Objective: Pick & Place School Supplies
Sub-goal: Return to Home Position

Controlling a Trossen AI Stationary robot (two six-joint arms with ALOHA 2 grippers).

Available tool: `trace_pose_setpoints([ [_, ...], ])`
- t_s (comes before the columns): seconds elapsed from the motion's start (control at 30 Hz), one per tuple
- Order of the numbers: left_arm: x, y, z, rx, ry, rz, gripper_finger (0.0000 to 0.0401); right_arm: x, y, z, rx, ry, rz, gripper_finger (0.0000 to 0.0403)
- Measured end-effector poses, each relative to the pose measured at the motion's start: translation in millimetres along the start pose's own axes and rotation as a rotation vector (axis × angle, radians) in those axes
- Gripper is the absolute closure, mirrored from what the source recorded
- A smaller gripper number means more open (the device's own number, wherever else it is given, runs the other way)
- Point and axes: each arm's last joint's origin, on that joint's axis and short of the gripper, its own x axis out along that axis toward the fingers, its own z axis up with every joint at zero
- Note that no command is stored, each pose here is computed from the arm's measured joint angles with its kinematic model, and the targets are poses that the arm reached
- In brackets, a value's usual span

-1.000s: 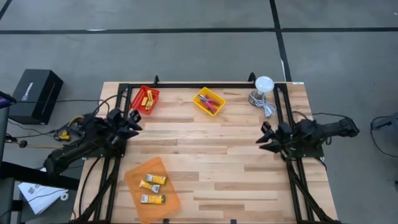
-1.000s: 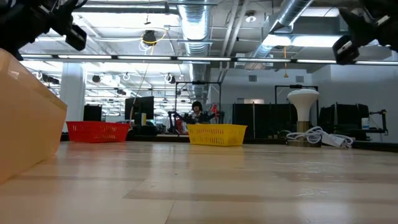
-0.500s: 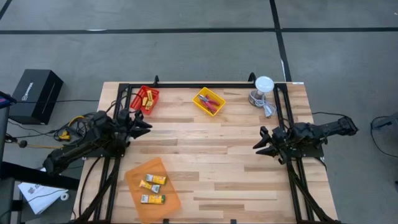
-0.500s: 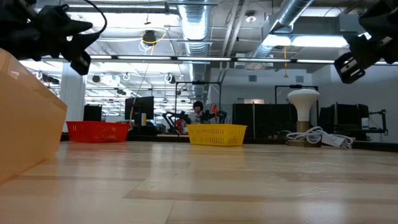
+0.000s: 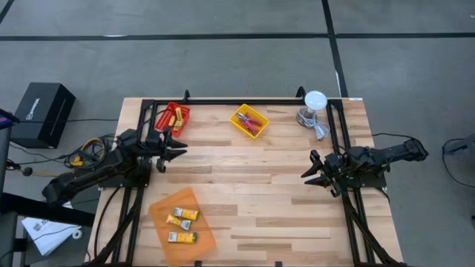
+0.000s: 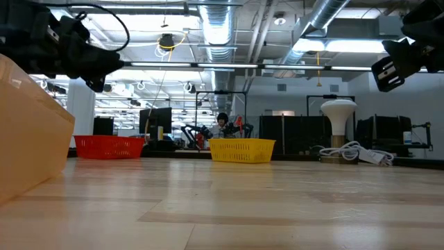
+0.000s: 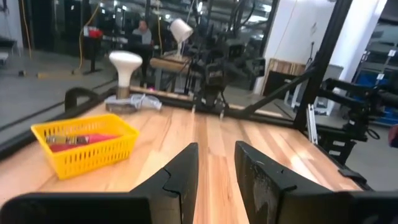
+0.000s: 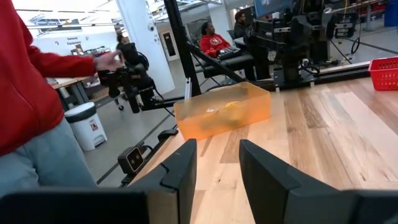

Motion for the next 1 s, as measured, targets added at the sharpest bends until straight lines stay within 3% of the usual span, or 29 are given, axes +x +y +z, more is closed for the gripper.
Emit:
trace_pose_setpoints([
  [0.17, 3.4, -3.3, -3.4, -0.017, 0.034, -0.036, 0.0302, 0.0, 0.0, 0.0, 0.000, 0.000, 0.000, 0.0290],
  [0.37, 2.5, -30.6, 1.3, 0.021, -0.025, -0.285, 0.0302, 0.0, 0.0, -0.1, 0.000, 0.000, 0.000, 0.0290],
  [0.57, -2.8, -46.2, 4.4, 0.034, -0.072, -0.434, 0.0302, 0.0, 0.0, -0.1, 0.000, 0.000, 0.000, 0.0290],
  [0.77, -8.2, -52.0, 11.7, 0.057, -0.158, -0.493, 0.0302, 0.0, -0.1, -0.3, 0.000, 0.001, 0.000, 0.0290],
  [1.0, -8.3, -52.2, 12.0, 0.058, -0.161, -0.495, 0.0302, 0.1, -0.1, -0.4, 0.000, 0.001, 0.000, 0.0290],
])
